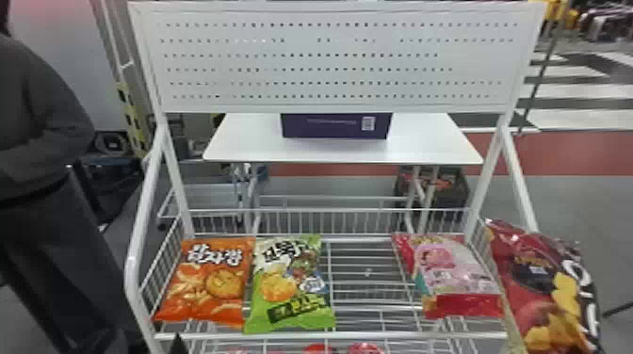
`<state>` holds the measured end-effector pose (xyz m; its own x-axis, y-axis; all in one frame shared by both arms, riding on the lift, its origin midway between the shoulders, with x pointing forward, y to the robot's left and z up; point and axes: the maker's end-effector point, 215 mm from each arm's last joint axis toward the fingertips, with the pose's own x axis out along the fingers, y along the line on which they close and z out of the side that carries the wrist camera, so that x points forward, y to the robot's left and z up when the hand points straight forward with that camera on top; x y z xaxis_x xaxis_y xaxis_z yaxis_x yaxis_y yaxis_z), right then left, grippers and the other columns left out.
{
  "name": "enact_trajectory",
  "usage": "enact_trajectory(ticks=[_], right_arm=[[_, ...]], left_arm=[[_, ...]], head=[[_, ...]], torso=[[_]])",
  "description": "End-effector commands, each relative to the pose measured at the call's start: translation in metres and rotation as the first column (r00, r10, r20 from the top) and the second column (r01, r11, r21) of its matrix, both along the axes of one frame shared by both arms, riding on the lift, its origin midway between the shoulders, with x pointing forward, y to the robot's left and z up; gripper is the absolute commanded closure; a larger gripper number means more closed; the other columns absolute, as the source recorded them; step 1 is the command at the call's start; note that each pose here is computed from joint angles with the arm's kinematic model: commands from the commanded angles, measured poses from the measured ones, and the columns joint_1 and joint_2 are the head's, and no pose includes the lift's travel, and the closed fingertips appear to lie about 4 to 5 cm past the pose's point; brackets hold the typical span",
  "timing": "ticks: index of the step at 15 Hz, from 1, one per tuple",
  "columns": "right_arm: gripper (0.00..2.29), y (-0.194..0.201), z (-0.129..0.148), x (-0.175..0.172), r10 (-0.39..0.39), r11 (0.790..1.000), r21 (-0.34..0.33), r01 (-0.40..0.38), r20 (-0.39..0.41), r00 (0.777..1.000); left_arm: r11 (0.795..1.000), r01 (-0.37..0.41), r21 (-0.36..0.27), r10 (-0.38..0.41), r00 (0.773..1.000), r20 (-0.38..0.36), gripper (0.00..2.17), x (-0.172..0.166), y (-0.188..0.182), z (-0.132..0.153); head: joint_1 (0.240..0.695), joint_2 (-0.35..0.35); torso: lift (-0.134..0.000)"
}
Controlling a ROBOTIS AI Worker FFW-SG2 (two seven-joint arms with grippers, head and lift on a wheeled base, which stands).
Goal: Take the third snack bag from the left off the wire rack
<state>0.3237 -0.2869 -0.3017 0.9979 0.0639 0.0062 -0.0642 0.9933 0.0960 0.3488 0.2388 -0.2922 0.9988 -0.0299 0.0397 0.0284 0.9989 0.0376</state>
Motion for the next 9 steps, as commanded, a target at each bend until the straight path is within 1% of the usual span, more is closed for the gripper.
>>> enact_trajectory(ticks=[1,9], right_arm=[[1.77,0.0,0.0003,0.0014,0.0,1.0,-0.001,0.0,0.003,1.0],[1.77,0.0026,-0.001,0.0046,0.002,1.0,0.002,-0.002,0.005,1.0]], left_arm=[[1.0,0.0,0.001,0.0,1.0,-0.001,0.17,-0.0001,0.0002,-0.0008],[1.0,0.002,0.0,-0.002,1.0,-0.001,0.17,-0.0001,-0.0013,-0.0002]], head=[[0.499,0.0],[0.499,0.0]], torso=[[0.0],[0.0]])
